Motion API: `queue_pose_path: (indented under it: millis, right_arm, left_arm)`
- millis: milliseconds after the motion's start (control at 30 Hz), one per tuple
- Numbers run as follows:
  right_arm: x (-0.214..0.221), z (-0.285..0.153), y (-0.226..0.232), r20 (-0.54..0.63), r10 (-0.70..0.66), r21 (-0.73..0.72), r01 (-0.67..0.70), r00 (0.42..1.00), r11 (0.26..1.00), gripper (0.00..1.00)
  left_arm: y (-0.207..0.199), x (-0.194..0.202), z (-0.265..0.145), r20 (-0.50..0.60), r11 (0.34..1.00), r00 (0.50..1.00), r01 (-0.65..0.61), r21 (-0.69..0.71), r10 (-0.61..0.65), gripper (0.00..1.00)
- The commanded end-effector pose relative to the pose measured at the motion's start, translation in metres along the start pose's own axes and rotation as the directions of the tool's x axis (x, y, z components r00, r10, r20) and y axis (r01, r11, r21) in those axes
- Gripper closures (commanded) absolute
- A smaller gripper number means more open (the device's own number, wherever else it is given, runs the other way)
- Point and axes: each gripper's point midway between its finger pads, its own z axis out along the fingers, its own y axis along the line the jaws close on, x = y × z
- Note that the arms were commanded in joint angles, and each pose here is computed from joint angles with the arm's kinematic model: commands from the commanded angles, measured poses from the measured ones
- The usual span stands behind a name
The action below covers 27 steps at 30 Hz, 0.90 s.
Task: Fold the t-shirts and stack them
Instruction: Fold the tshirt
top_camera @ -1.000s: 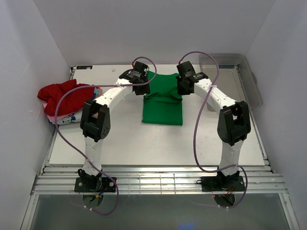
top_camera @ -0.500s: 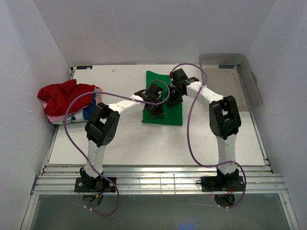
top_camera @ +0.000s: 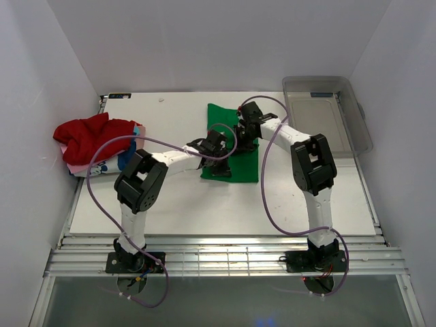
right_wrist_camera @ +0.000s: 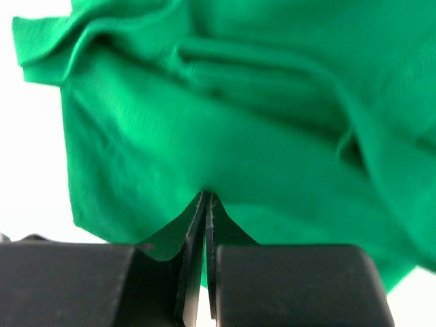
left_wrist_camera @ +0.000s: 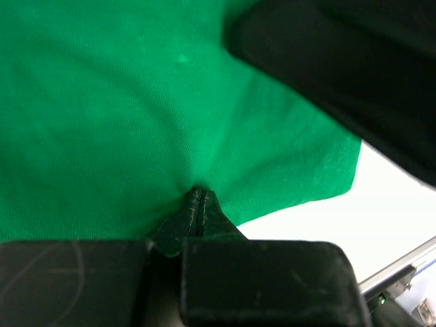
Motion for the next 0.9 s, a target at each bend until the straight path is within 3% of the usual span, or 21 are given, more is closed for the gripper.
queue_pose_path:
  millis: [0, 300, 667, 767, 867]
  right_arm:
    - [0.004, 0.01, 0.009, -0.014, 0.006, -0.035, -0.006, 1.0, 0.999, 0.92]
    - [0.012, 0.02, 0.002, -0.009, 0.013, 0.015, -0.013, 1.0, 1.0, 0.92]
    - [-0.04, -0.003, -0.001, 0.134, -0.047, 0.132, 0.029, 0.99, 0.991, 0.92]
    - [-0.055, -0.012, 0.005, 0.174, -0.063, 0.131, 0.04, 0.983, 0.991, 0.92]
    - [-0.06, -0.021, 0.011, 0.192, -0.065, 0.126, 0.041, 0.979, 0.991, 0.92]
  left_arm:
    - [0.001, 0.029, -0.015, -0.048, 1.0, 0.999, -0.011, -0.003, 0.011, 1.0]
    - [0.008, 0.074, -0.031, -0.106, 1.0, 0.994, -0.018, 0.009, 0.019, 1.0]
    - [0.03, 0.147, -0.049, -0.213, 0.999, 0.976, -0.047, 0.004, 0.047, 1.0]
    - [0.025, 0.15, -0.053, -0.21, 0.998, 0.976, -0.056, 0.016, 0.058, 1.0]
    - [0.005, 0.126, -0.062, -0.122, 0.996, 0.989, -0.075, 0.048, 0.08, 1.0]
